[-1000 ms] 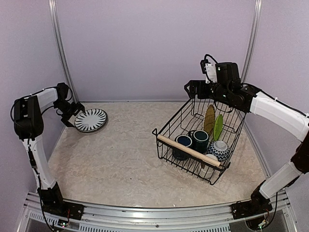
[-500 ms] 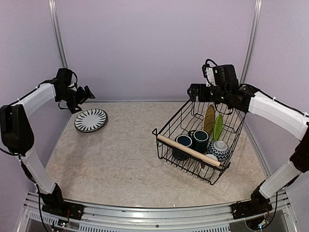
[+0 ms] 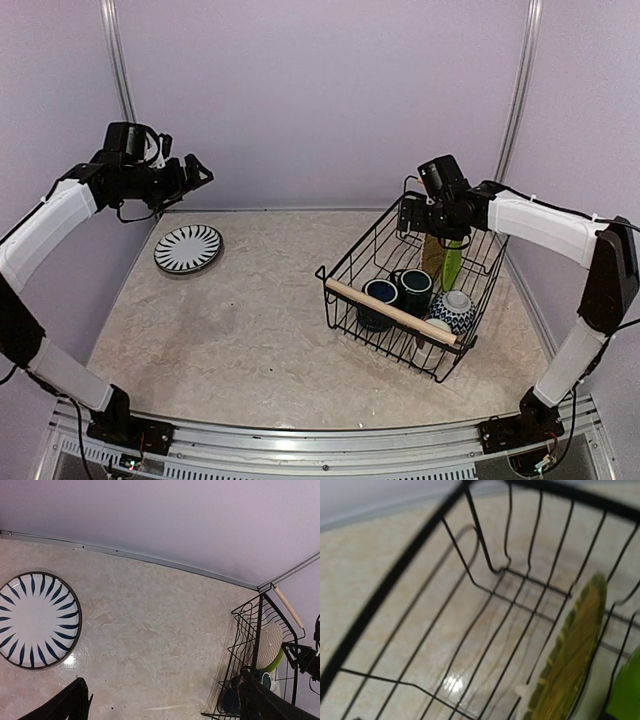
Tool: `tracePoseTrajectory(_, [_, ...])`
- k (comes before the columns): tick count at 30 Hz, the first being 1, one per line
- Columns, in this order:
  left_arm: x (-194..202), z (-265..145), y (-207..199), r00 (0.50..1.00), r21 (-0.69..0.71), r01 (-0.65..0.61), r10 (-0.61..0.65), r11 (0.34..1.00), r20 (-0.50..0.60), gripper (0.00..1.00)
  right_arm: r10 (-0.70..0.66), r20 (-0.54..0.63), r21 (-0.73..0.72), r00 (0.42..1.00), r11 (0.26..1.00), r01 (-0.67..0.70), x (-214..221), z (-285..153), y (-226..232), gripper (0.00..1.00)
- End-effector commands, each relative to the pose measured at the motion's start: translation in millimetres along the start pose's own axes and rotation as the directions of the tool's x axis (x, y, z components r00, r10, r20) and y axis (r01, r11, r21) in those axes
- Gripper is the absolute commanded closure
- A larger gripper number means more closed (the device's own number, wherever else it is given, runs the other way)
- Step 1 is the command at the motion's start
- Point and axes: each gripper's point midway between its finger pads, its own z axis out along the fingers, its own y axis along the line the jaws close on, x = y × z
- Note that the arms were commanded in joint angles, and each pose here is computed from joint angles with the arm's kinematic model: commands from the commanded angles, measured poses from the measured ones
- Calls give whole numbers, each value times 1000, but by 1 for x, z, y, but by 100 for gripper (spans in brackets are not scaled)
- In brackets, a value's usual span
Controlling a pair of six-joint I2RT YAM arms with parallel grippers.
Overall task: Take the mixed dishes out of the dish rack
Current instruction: Grab the plate from the dish rack.
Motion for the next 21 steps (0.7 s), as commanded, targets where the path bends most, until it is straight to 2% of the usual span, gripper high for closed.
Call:
tracePoseTrajectory(1, [-10,-22,-18,993,27,-81,78,996,89,1,109,-31,48,994,993,-107,12,16,-6,0])
tracePoseTrajectory(6, [-6,-25,-30,993,59,-84,79,995,83,1,175,-24,61,984,983,-173,23,30,-10,4])
tracePoseTrajectory(10, [-3,-25,-36,995,86,-77,71,993,67,1,202,-8,91,979,975,-201,22,39,-14,12])
tracePoseTrajectory(16, [-1,-25,-36,995,71,-80,75,994,68,1,223,10,183,975,958,-221,23,50,-25,42])
tracePoseTrajectory(21, [-1,-25,-35,995,59,-81,77,995,69,1,229,8,252,973,942,-224,31,56,-35,51])
